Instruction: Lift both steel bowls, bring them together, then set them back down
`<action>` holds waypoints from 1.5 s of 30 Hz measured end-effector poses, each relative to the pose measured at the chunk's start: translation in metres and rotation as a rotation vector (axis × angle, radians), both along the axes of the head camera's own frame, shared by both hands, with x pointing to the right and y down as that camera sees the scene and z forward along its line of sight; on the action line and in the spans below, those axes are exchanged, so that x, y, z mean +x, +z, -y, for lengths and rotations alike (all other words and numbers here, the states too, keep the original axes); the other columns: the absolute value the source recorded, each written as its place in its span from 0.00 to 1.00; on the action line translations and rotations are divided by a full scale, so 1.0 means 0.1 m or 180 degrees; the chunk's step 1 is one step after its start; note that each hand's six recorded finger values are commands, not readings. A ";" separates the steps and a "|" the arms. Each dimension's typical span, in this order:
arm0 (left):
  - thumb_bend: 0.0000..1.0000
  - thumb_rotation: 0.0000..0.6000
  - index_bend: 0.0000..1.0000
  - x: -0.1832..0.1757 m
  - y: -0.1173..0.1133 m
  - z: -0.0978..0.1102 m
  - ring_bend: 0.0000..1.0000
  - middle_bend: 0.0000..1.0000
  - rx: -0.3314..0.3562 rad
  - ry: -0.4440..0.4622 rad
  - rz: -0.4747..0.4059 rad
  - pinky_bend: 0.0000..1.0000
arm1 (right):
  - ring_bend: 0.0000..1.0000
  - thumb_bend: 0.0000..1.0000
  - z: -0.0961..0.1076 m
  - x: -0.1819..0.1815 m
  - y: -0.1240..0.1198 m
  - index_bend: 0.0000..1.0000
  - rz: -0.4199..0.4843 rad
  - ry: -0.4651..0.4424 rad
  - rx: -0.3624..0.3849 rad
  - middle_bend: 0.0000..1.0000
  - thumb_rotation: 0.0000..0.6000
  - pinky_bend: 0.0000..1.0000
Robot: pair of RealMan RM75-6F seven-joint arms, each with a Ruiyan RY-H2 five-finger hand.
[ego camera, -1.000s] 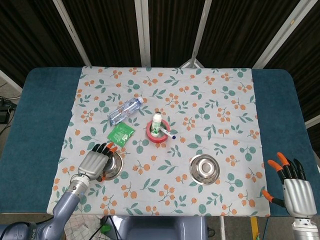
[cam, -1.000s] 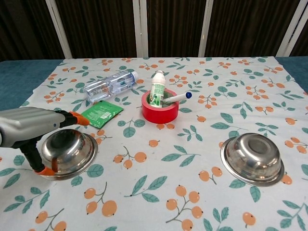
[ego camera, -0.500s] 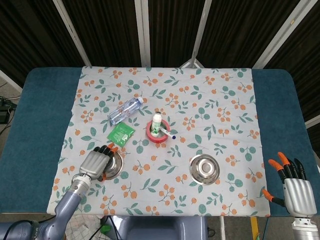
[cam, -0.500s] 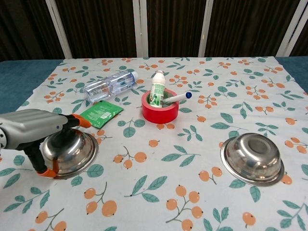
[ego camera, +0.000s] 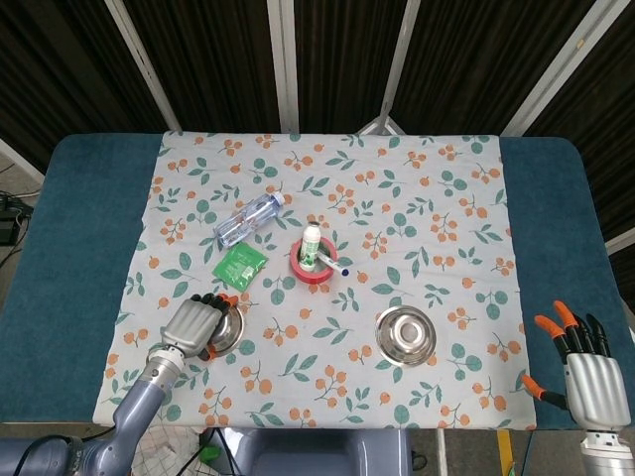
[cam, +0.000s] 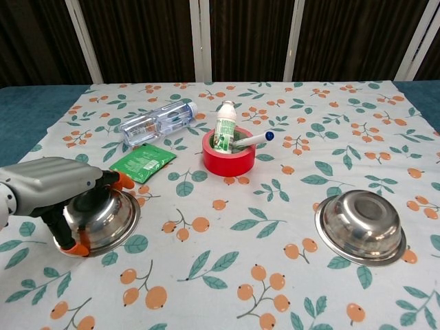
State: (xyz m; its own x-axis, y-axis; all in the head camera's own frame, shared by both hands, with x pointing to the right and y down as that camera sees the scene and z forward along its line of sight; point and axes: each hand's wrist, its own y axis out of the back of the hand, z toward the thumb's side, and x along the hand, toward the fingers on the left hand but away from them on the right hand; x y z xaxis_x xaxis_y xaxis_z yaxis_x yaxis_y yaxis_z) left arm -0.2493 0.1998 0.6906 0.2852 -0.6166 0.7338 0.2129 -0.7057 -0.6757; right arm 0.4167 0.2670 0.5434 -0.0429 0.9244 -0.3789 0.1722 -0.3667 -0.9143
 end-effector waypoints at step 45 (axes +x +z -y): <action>0.00 1.00 0.18 -0.54 -1.46 0.54 0.24 0.18 0.0900 -0.0481 -0.0725 0.32 | 0.13 0.13 0.39 -1.23 0.65 0.24 0.0315 -0.0912 -0.1011 0.08 1.00 0.00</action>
